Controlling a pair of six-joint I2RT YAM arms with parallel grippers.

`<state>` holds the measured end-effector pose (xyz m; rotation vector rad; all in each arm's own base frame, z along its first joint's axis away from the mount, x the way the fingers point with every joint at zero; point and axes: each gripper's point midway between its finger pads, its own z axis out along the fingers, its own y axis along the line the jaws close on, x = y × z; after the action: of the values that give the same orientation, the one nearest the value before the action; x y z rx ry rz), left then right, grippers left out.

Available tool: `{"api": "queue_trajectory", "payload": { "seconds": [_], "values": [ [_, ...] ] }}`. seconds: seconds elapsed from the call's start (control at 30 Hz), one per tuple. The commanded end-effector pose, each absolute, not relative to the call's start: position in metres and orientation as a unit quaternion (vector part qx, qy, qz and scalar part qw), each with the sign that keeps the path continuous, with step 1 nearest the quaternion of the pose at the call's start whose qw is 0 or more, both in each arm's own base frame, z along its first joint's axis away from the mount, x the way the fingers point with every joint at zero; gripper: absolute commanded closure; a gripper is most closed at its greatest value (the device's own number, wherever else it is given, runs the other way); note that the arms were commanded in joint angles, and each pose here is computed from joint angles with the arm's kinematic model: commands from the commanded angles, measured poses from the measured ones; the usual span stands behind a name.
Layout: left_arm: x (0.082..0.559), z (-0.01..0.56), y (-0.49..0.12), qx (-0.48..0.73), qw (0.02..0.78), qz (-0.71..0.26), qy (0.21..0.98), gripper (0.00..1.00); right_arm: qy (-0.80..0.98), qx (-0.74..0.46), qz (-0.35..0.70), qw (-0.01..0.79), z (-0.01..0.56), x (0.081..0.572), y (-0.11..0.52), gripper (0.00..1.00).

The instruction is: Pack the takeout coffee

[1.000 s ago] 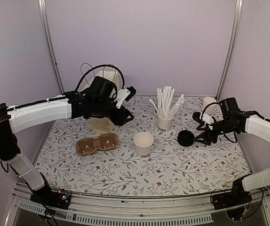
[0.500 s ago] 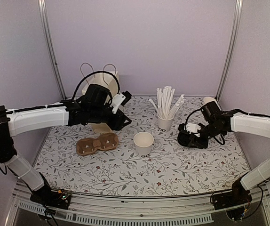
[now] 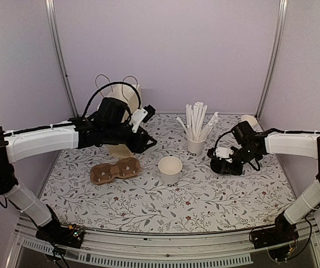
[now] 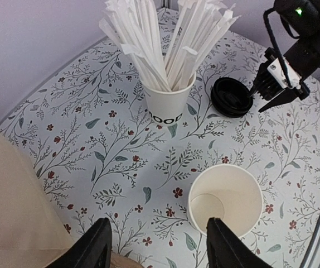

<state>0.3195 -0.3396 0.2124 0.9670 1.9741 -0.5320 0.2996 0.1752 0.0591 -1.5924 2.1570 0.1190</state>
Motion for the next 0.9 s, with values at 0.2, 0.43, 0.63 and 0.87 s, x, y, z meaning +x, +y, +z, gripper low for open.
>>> {"api": "queue_trajectory", "payload": {
  "seconds": [0.2,0.43,0.63,0.87],
  "values": [
    [0.323,0.225,-0.341,0.383,0.434,-0.221,0.785,0.4,0.772,-0.589,0.057,0.233,0.056,0.313,0.195,0.67],
    [0.323,0.222,-0.341,0.385,0.428,-0.22,0.788,0.4,0.775,-0.587,0.055,0.227,0.051,0.316,0.196,0.7],
    [0.322,0.221,-0.342,0.385,0.425,-0.22,0.789,0.4,0.784,-0.579,0.054,0.218,0.045,0.32,0.196,0.74],
    [0.322,0.22,-0.343,0.388,0.421,-0.223,0.789,0.4,0.792,-0.569,0.056,0.216,0.044,0.324,0.198,0.79]
  ]
}}
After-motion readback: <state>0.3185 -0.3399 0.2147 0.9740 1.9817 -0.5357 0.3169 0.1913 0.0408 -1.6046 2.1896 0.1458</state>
